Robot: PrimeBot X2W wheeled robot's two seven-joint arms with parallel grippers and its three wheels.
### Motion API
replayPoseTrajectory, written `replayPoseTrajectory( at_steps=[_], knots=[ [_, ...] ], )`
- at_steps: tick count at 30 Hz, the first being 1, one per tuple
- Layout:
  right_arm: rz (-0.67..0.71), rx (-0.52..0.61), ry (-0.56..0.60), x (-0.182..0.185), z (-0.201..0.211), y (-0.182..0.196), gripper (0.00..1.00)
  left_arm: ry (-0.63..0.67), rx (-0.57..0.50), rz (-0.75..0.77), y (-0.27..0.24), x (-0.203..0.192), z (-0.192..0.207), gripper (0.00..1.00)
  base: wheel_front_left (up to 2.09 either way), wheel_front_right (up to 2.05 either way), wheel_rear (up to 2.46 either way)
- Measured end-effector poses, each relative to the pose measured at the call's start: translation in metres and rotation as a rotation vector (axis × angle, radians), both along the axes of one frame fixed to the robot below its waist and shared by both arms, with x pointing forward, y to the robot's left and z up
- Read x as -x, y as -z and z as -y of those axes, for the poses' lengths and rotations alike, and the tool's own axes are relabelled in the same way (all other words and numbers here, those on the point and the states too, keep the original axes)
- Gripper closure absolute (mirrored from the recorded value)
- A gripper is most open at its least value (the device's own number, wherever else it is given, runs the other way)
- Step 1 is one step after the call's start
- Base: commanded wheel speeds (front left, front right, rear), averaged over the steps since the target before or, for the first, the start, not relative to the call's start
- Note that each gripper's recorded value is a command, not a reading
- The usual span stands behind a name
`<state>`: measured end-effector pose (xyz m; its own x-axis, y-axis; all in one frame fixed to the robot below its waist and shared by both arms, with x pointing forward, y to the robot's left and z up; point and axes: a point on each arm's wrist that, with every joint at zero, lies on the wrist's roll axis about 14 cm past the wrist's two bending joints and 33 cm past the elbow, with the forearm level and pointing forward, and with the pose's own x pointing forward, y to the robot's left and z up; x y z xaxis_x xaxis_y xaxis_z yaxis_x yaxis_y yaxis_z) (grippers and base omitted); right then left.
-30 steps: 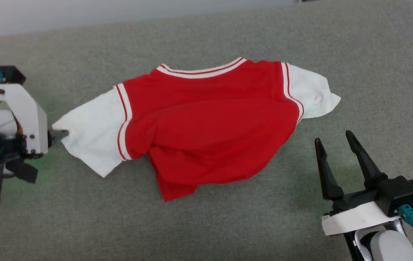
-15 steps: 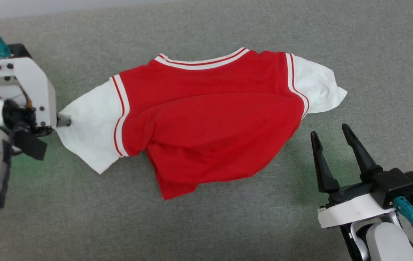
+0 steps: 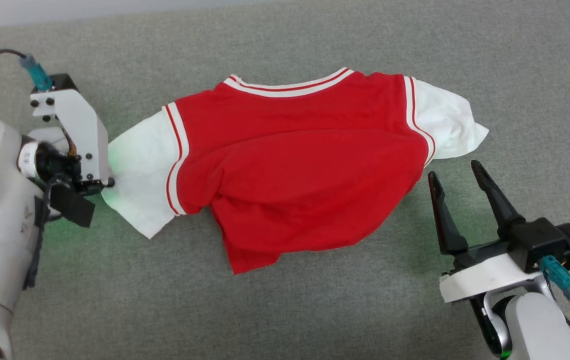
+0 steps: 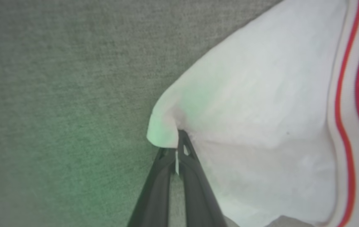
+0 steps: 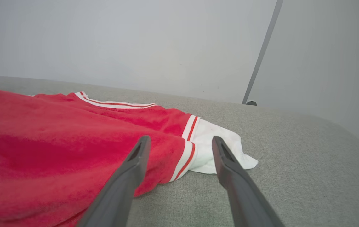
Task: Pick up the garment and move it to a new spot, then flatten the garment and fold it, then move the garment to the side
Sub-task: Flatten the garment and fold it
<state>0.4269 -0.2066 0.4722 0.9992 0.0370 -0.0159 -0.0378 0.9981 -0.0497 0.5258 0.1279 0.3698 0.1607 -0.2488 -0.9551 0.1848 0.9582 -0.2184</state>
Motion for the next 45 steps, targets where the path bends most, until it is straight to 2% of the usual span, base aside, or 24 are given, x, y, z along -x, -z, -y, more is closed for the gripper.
replayPoseTrajectory(
  at_steps=[5, 11, 17, 22, 28, 38, 43, 44, 45],
  knots=[
    [-0.052, -0.008, -0.004, -0.008, 0.008, 0.005, 0.0, -0.006, 0.002, 0.018, -0.002, -0.002, -0.004, 1.0, 0.0, 0.0, 0.0],
    [-0.14, 0.057, -0.041, -0.034, 0.028, -0.003, 0.0, 0.0, -0.013, 0.042, -0.009, -0.003, -0.012, 1.0, 0.0, 0.0, 0.0],
    [-0.377, 0.11, -0.08, -0.054, 0.051, 0.012, 0.0, -0.011, -0.02, 0.07, -0.013, -0.003, -0.021, 1.0, 0.0, 0.0, 0.0],
    [-0.589, 0.113, -0.12, -0.061, 0.054, 0.028, 0.0, -0.04, -0.02, 0.074, -0.014, 0.001, -0.033, 1.0, 0.0, 0.0, 0.0],
    [-0.796, 0.122, -0.112, -0.072, 0.064, 0.043, 0.0, -0.057, 0.0, 0.083, -0.013, 0.002, -0.036, 1.0, 0.0, 0.0, 0.0],
    [-1.062, 0.099, -0.072, -0.081, 0.066, 0.076, 0.0, -0.066, 0.028, 0.086, -0.007, -0.001, -0.036, 1.0, 0.0, 0.0, 0.0],
    [-1.191, 0.05, -0.041, -0.078, 0.063, 0.092, 0.02, -0.075, 0.039, 0.08, -0.003, -0.001, -0.038, 1.0, 0.0, 0.0, 0.0],
    [-1.21, 0.045, -0.036, -0.078, 0.063, 0.094, 1.0, -0.076, 0.041, 0.079, -0.002, 0.0, -0.038, 1.0, 0.0, 0.0, 0.0],
    [-1.224, 0.05, -0.029, -0.078, 0.064, 0.095, 1.0, -0.078, 0.043, 0.081, -0.002, 0.0, -0.038, 1.0, 0.0, 0.0, 0.0]
  ],
)
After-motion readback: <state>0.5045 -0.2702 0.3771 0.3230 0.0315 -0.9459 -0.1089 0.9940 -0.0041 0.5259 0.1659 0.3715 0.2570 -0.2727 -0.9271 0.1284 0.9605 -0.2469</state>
